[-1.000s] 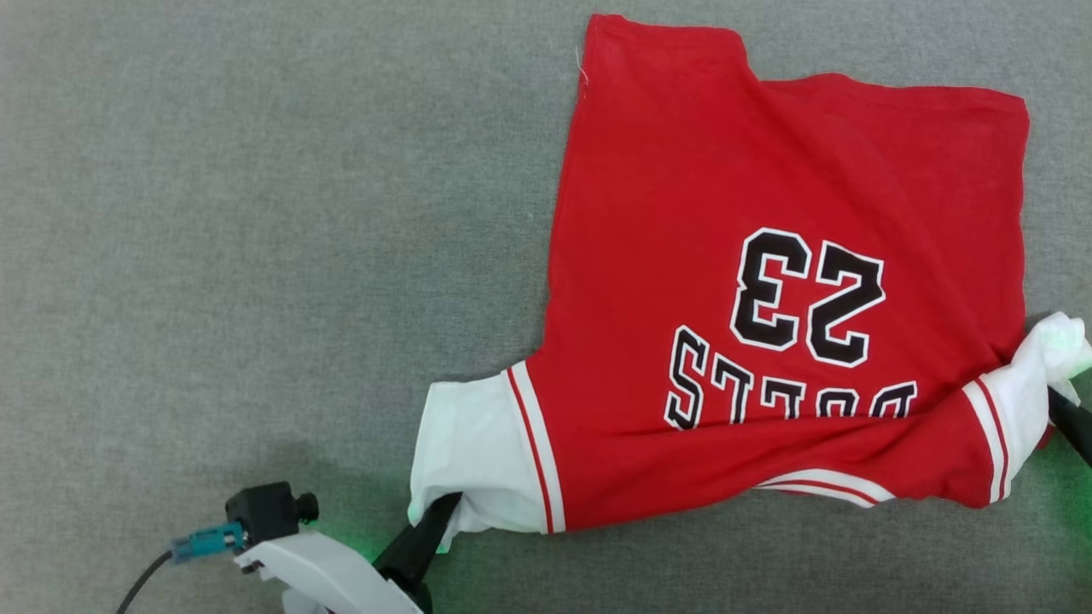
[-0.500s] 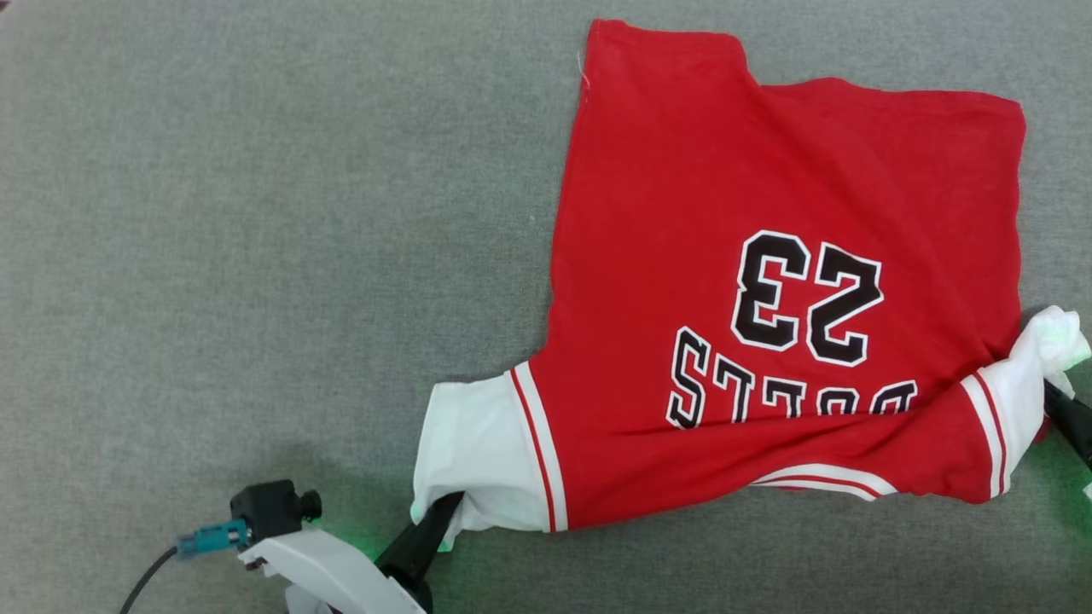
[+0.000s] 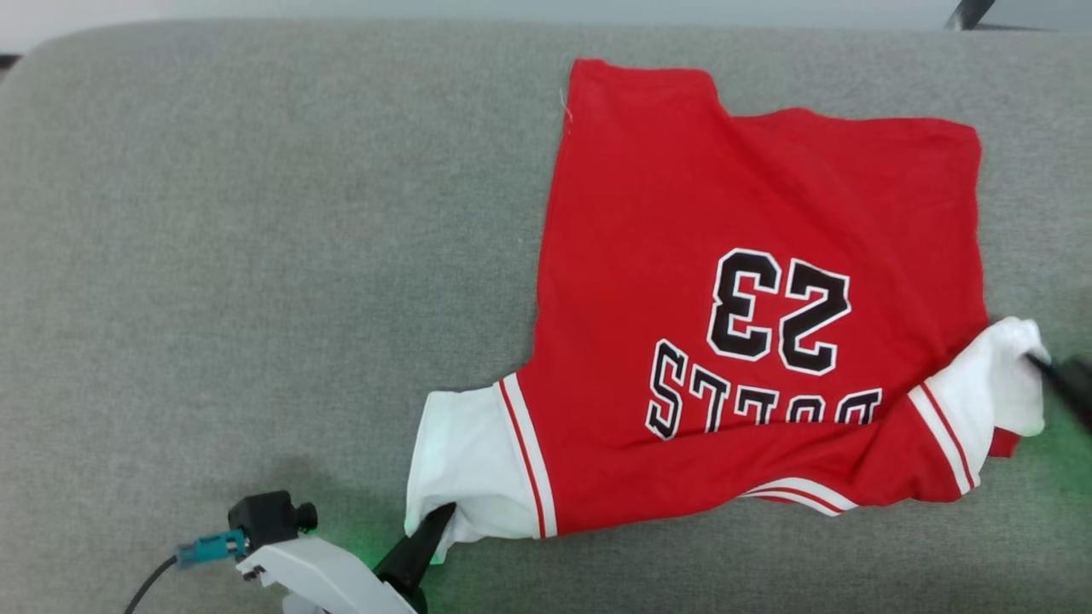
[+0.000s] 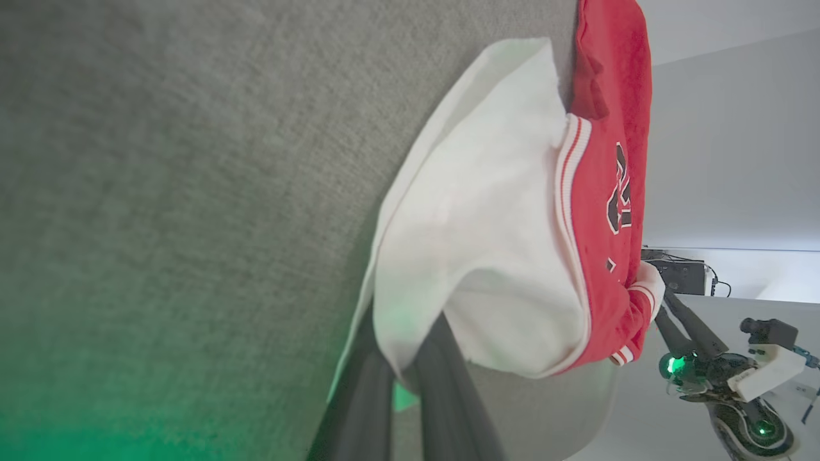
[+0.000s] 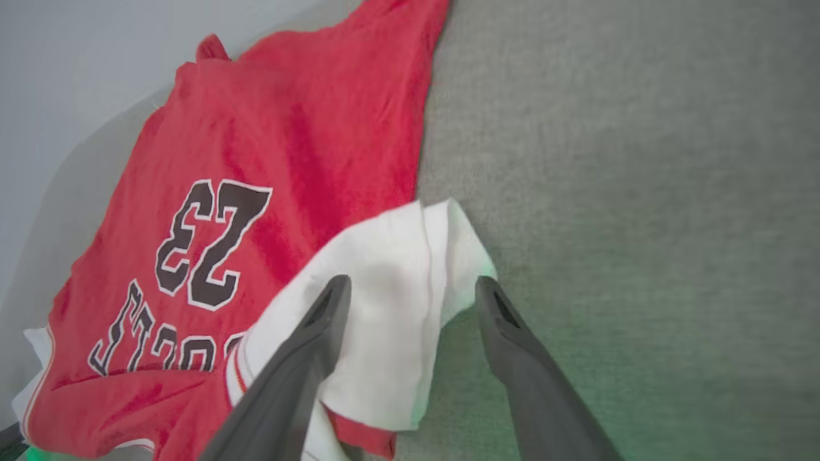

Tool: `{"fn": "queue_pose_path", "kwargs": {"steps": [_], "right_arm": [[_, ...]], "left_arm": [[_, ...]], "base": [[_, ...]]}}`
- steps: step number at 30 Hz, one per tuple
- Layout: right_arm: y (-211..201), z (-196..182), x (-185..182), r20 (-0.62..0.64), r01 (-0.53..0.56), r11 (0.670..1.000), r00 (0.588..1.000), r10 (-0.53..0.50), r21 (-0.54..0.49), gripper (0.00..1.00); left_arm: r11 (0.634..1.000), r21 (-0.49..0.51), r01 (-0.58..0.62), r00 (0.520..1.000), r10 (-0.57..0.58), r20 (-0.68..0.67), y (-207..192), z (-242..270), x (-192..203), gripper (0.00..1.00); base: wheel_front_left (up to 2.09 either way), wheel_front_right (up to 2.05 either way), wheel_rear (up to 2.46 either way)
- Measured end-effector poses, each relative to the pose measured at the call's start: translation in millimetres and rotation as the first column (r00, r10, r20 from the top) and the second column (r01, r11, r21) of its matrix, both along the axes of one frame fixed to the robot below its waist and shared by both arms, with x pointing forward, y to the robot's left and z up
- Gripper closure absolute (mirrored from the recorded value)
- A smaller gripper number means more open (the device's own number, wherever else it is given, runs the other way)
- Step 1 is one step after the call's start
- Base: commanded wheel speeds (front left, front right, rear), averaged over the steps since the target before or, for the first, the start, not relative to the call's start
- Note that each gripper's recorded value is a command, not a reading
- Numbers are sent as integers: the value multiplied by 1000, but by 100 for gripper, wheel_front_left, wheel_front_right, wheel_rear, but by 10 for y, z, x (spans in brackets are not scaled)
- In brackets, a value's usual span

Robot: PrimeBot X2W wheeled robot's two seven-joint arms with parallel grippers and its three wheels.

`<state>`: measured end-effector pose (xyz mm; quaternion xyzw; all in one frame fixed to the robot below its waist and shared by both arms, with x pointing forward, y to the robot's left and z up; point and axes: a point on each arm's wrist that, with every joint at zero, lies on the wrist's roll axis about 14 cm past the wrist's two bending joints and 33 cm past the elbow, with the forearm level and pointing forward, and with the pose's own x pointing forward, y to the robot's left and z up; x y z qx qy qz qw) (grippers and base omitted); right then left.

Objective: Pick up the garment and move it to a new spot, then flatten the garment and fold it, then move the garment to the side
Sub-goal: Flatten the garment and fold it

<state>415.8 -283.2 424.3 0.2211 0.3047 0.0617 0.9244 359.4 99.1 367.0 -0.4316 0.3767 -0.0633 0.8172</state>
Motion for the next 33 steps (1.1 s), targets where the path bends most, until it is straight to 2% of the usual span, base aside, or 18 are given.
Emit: {"fn": "queue_pose_path", "kwargs": {"steps": [8,12,16,22,29,33], "right_arm": [[-235,937,413,163,-46,995,985,61,-89,0],[-173,1081,559,186,-80,989,977,102,-121,0],[-37,1013,760,158,-126,977,975,154,-174,0],[155,759,1153,41,-163,960,983,177,-229,0],[196,428,1494,-137,-154,951,983,121,-266,0],[92,352,1645,-182,-105,958,982,57,-266,0]], "left_arm": [[1000,-7,-6,1000,6,12,-11,71,-59,100],[1000,-13,-12,1000,12,12,-12,92,-88,100],[1000,-16,-22,1000,22,7,-2,91,-102,100],[1000,-17,-25,1000,25,-1,-6,64,-66,100],[999,-15,-34,999,33,-20,6,-7,-30,100],[999,-18,-39,999,38,-30,16,-52,-9,100]], "base": [[0,0,0],[0,0,0],[0,0,0],[0,0,0],[0,0,0],[0,0,0]]}}
